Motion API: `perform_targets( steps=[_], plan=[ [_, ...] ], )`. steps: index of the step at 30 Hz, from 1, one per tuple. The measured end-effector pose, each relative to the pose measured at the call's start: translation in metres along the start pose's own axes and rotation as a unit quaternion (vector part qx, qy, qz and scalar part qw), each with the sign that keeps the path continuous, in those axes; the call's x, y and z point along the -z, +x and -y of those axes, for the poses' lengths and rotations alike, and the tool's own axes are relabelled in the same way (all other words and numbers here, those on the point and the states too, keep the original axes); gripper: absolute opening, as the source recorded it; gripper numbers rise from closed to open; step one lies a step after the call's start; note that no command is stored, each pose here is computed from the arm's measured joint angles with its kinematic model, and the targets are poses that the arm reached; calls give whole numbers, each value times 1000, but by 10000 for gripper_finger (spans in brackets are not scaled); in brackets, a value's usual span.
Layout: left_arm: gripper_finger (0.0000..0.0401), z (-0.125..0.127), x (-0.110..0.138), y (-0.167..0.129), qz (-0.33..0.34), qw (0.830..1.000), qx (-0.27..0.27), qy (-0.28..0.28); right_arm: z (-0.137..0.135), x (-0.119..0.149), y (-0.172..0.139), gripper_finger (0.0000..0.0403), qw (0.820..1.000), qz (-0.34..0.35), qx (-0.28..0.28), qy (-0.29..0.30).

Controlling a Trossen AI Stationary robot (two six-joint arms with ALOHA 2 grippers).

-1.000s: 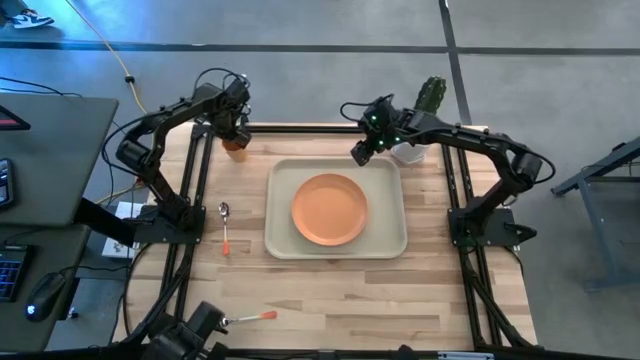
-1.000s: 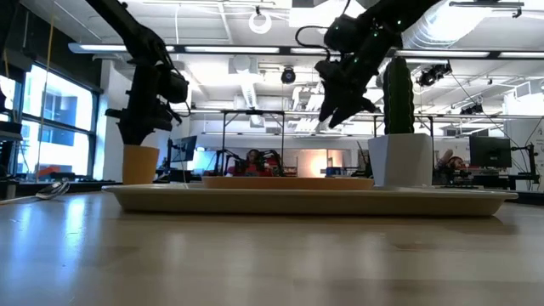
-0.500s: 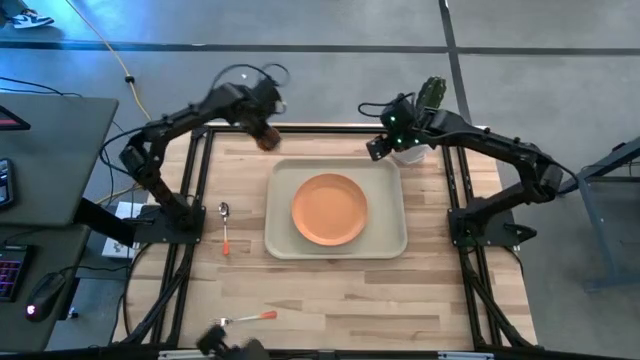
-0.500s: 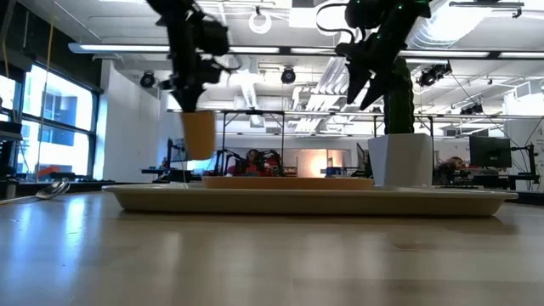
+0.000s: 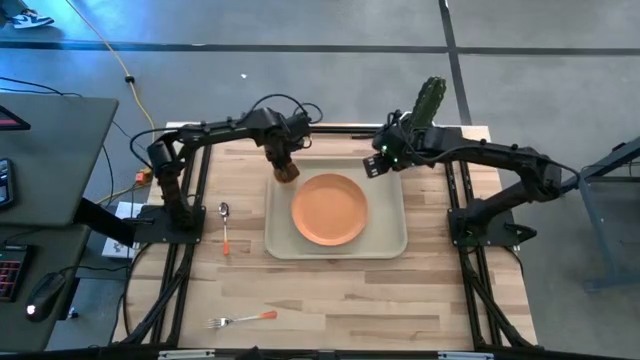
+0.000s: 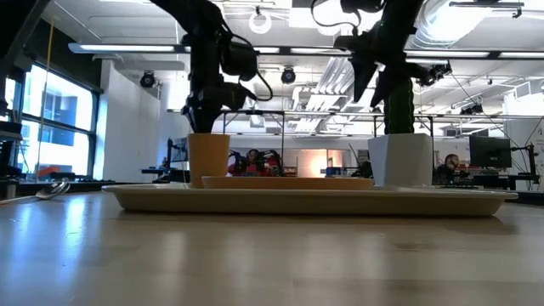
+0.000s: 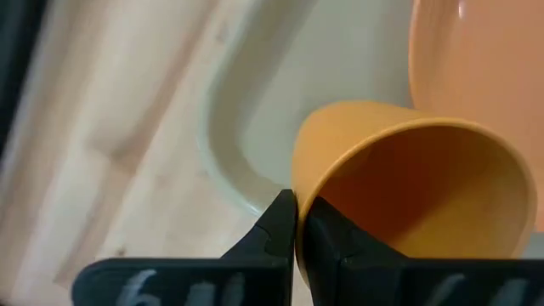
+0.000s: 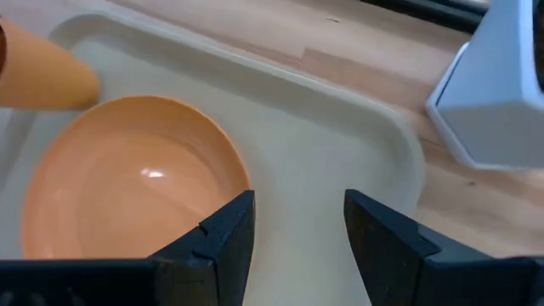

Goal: Pick and place plate/cup/fork/spoon on tray
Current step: Put the orange cup on the gray tray to the top left of the orange plate

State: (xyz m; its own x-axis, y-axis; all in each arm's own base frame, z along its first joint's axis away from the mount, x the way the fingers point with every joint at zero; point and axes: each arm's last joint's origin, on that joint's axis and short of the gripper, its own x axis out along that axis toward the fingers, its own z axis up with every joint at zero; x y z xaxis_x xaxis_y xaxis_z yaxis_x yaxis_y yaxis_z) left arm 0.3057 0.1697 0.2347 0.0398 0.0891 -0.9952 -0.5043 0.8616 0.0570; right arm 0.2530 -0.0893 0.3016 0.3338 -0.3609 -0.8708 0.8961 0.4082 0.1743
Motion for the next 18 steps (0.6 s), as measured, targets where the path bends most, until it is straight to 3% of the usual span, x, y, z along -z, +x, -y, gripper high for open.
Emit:
perform_targets(
  steps=[11, 18],
  plan=[
    [27, -13, -3, 5, 3, 1000, 0, 7, -17, 18, -7, 176, 999, 24, 2, 29],
    [91, -27, -5, 5, 17, 999, 39, -3, -17, 19, -7, 219, 999, 27, 2, 41]
  ],
)
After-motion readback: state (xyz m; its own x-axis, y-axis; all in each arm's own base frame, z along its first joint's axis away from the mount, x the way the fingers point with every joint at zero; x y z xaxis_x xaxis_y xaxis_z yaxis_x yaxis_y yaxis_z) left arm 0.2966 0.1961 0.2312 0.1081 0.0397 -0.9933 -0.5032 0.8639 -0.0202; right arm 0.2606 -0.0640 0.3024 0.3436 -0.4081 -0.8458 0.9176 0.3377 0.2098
